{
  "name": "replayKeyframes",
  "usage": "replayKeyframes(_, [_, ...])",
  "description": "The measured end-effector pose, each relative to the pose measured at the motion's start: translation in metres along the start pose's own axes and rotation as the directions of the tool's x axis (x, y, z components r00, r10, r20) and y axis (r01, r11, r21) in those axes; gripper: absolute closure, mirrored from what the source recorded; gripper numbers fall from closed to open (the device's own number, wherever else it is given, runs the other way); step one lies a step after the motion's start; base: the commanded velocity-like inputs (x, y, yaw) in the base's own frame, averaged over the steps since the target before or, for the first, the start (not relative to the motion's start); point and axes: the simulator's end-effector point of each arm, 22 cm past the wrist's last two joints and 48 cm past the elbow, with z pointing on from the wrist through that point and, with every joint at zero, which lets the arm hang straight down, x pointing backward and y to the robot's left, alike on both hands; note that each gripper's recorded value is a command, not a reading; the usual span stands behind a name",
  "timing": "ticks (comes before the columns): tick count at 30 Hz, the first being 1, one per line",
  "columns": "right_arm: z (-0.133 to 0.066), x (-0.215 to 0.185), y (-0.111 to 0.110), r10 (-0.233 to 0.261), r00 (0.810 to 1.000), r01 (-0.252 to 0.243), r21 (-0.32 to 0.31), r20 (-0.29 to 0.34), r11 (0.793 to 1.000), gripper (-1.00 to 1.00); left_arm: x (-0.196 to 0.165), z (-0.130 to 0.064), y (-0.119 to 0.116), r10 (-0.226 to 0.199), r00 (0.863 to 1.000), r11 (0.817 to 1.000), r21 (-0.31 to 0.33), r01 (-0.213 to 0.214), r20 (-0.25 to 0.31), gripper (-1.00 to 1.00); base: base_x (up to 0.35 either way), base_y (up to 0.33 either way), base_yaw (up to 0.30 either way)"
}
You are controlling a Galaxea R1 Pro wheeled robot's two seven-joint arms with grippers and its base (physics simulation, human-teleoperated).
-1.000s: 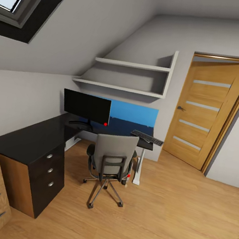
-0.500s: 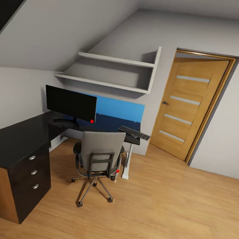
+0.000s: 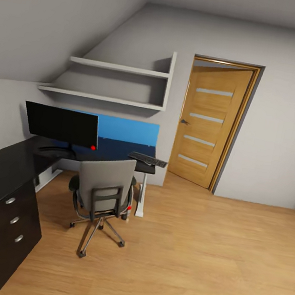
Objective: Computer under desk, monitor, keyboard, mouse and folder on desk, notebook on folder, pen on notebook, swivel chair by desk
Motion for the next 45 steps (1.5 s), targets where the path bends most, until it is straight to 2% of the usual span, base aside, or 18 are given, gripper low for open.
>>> replayKeyframes(4, [-0.0001,0.0,-0.0002,0.0,1.0,0.0,0.0,0.0,1.0,-1.0,0.0003,-0.0001,-0.0006,0.003,1.0,1.0,0.002,-0.003,-0.001,-1.0,0.252,0.0,-0.284])
replayKeyframes(18, [0.0003,-0.0003,-0.0002,0.0,1.0,0.0,0.0,0.001,1.0,-1.0,0.0006,0.0001,-0.0008,0.002,1.0,1.0,0.002,-0.002,-0.002,-1.0,0.014,0.0,-0.296])
replayKeyframes(24, [-0.0001,-0.0004,-0.0002,0.0,1.0,0.0,0.0,0.002,1.0,-1.0,0.0004,-0.0001,-0.0002,0.003,1.0,1.0,0.001,-0.003,-0.001,-1.0,0.257,0.0,-0.297])
replayKeyframes(45, [-0.0004,-0.0035,0.0003,-0.004,1.0,0.004,-0.002,0.018,1.0,-1.0,0.0006,-0.0002,0.0003,0.003,1.0,1.0,0.001,-0.003,-0.002,-1.0,0.333,0.0,-0.038])
